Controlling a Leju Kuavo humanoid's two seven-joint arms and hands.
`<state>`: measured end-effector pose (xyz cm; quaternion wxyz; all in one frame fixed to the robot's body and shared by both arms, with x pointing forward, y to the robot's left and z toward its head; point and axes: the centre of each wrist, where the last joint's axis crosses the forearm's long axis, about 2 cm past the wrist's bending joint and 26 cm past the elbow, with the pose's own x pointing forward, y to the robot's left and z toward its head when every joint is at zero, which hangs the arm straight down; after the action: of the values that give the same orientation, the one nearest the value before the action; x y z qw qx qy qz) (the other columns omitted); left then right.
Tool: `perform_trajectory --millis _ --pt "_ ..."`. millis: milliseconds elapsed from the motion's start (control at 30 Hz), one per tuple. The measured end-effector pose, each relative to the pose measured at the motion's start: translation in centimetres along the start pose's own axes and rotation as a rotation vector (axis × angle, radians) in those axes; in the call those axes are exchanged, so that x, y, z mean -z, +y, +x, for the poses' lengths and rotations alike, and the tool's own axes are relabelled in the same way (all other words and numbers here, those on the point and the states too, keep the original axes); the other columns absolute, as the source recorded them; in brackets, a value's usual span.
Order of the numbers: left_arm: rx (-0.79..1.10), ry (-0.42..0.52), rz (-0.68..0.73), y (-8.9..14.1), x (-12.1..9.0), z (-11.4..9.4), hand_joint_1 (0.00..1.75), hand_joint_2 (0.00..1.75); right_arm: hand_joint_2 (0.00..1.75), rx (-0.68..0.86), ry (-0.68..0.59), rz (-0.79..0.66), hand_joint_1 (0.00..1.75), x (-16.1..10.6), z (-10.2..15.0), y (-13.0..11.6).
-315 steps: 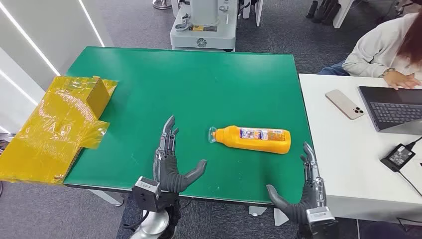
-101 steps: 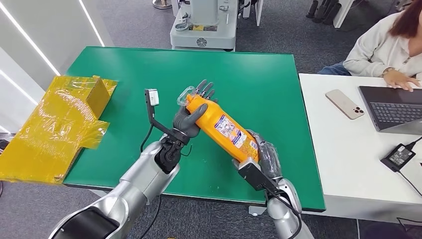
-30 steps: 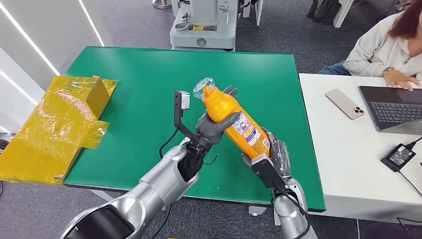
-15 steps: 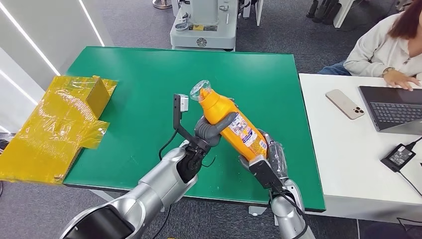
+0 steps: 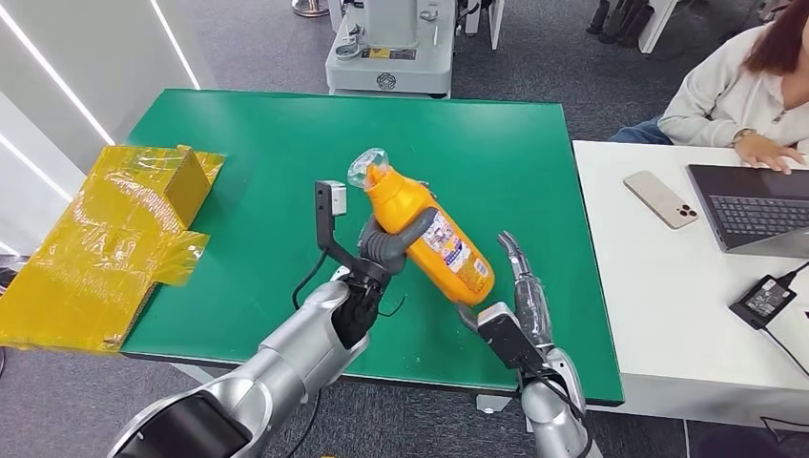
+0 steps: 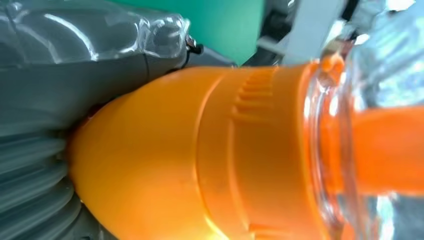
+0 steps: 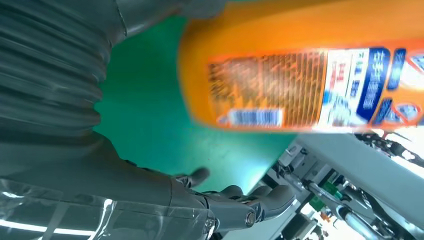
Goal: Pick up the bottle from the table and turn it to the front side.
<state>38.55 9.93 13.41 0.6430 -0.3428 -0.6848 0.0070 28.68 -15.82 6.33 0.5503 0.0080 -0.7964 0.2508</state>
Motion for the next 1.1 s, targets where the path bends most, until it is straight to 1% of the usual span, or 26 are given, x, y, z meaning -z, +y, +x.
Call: perform_trajectory --millis 100,233,400,467,533,667,767,900,1000,1100 --pt "0.082 -0.064 0.027 1.0 0.4 1.2 1.75 1.75 1.75 -0.007 -0.023 -0.011 0.00 -0.5 0.6 -0.1" --pt "0.187 -0.127 0.036 1.9 0.8 2.8 1.75 1.75 1.75 -0.012 -0.055 -0.023 0.00 -1.1 1.4 -0.3" --pt "0.371 -0.220 0.075 3.0 1.3 5.0 1.75 1.75 1.75 -0.010 -0.115 -0.027 0.00 -1.6 2.9 -0.6" --pt "0.428 -0.251 0.099 3.5 1.3 5.7 1.75 1.75 1.75 -0.006 -0.145 -0.023 0.00 -1.6 3.5 -0.6" --pt "0.527 -0.293 0.137 4.1 1.2 6.4 1.75 1.75 1.75 0.001 -0.173 -0.015 0.00 -1.5 4.1 -0.6" --pt "0.900 -0.398 0.227 5.3 1.1 8.1 1.75 1.75 1.75 0.016 -0.211 0.004 0.00 -1.2 5.0 -0.6" --pt "1.150 -0.445 0.252 5.8 1.2 9.4 1.75 1.75 1.75 0.021 -0.230 0.013 0.00 -1.0 5.3 -0.6" --pt "1.635 -0.506 0.284 6.5 1.5 11.6 1.75 1.75 1.75 0.033 -0.262 0.030 0.00 -0.5 5.6 -0.8" --pt "1.909 -0.482 0.246 7.0 1.6 12.7 1.75 1.75 1.75 0.035 -0.284 0.034 0.00 0.4 5.9 -1.2" --pt "2.083 -0.441 0.228 7.6 1.6 13.0 1.75 1.75 1.75 0.037 -0.296 0.035 0.00 1.1 6.1 -1.6"
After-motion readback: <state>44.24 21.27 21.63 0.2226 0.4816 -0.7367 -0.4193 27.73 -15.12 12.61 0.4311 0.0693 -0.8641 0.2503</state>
